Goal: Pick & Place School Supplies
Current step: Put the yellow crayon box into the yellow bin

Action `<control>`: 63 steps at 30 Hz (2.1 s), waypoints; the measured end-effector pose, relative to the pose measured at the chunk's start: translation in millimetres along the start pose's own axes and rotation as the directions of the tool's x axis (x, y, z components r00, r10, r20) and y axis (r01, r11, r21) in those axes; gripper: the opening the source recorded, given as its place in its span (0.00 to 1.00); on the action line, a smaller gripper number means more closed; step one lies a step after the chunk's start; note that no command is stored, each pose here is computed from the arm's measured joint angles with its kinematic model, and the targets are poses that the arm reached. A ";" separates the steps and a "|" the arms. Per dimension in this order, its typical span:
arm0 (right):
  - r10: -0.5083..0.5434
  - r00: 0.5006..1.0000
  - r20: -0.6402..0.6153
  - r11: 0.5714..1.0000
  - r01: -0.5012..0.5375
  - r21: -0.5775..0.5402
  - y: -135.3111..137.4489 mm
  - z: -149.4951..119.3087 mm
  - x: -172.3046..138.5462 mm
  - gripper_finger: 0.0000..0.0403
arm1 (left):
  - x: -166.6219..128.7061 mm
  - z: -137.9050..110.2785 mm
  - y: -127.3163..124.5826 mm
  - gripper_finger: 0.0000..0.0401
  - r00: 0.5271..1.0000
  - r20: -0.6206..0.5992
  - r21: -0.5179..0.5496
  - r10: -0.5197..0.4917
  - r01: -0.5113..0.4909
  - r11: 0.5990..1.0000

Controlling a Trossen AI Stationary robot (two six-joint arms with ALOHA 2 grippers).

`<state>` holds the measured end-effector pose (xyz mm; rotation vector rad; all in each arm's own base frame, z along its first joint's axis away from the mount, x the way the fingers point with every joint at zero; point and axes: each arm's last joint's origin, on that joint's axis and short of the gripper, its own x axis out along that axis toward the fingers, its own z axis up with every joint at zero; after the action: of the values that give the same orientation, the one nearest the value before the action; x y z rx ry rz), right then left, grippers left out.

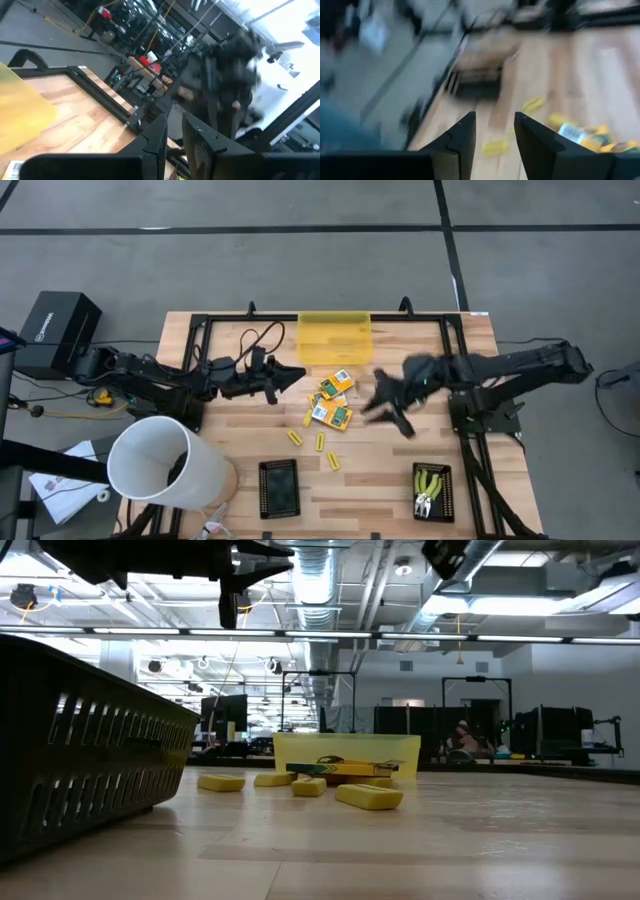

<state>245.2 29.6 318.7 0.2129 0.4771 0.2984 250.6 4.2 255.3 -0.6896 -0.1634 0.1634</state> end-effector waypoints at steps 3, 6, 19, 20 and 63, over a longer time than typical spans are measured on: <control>-0.059 0.993 0.101 0.981 0.039 0.193 -18.5 11.7 -4.6 0.32 | 0.7 -5.9 8.8 0.16 0.995 -0.088 0.031 0.049 -0.047 0.998; -0.115 0.992 0.060 0.916 0.083 0.393 -35.2 8.1 2.0 0.34 | -0.5 -12.5 20.4 0.17 0.974 -0.173 0.109 0.144 -0.126 0.986; -0.127 0.992 0.025 0.774 0.083 0.628 -66.4 -5.8 63.9 0.32 | -5.2 -8.6 59.7 0.18 0.887 -0.407 0.146 0.220 -0.175 0.974; -0.131 0.991 -0.002 0.756 0.101 0.647 -67.8 -8.6 64.3 0.32 | -5.4 -8.7 60.0 0.18 0.885 -0.409 0.152 0.222 -0.174 0.973; -0.217 0.949 -0.227 0.261 0.280 0.924 -89.2 -151.6 79.5 0.48 | -10.5 -1.1 85.7 0.18 0.834 -0.420 0.110 0.358 -0.344 0.932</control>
<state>260.4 -7.6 129.9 1.3373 0.6984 -0.3726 232.3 66.5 198.3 -0.7051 0.4010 0.3599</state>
